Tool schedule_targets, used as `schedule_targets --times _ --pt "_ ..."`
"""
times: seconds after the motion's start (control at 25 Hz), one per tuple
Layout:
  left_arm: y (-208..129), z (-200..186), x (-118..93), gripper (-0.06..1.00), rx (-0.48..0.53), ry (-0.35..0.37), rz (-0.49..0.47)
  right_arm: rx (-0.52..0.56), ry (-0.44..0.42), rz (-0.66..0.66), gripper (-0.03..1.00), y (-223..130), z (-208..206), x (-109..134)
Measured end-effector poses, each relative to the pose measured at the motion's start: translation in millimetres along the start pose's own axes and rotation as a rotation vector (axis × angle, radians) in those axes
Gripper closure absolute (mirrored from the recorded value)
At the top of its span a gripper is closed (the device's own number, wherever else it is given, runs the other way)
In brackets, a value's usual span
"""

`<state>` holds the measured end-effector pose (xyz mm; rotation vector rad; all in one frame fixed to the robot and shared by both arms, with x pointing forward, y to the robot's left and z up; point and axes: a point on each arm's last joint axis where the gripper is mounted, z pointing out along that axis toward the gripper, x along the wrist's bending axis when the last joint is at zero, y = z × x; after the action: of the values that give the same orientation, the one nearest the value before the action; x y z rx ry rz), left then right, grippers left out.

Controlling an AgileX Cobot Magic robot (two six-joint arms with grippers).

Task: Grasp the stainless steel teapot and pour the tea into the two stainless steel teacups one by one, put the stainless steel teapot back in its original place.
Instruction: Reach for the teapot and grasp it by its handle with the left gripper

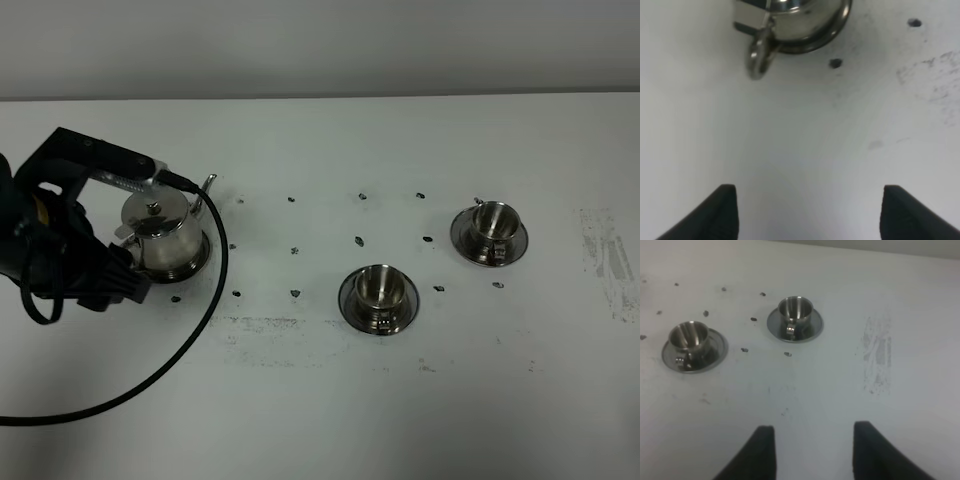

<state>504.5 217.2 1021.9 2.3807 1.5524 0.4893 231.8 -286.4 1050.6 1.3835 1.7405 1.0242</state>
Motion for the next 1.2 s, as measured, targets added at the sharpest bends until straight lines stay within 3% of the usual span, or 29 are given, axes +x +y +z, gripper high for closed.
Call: schedule_targets --times 0.24,0.44,0.64,0.76,0.92,1.2 --pt "5 -10 28 0.36 0.019 0.039 0.071 -0.001 0.0 0.0 0.59 0 0 0" --pt "3 -11 41 0.38 0.021 0.017 0.143 -0.001 0.0 0.0 0.59 0 0 0" --pt "2 -9 54 0.39 0.0 0.003 0.135 -0.001 0.0 0.0 0.59 0 0 0" --pt "8 -2 58 0.39 -0.054 0.025 0.142 -0.001 0.0 0.0 0.59 0 0 0" --pt "17 8 59 0.39 -0.125 0.036 0.223 -0.001 0.0 0.0 0.59 0 0 0" --pt "21 37 55 0.39 -0.054 -0.044 0.227 -0.001 0.0 0.0 0.59 0 0 0"
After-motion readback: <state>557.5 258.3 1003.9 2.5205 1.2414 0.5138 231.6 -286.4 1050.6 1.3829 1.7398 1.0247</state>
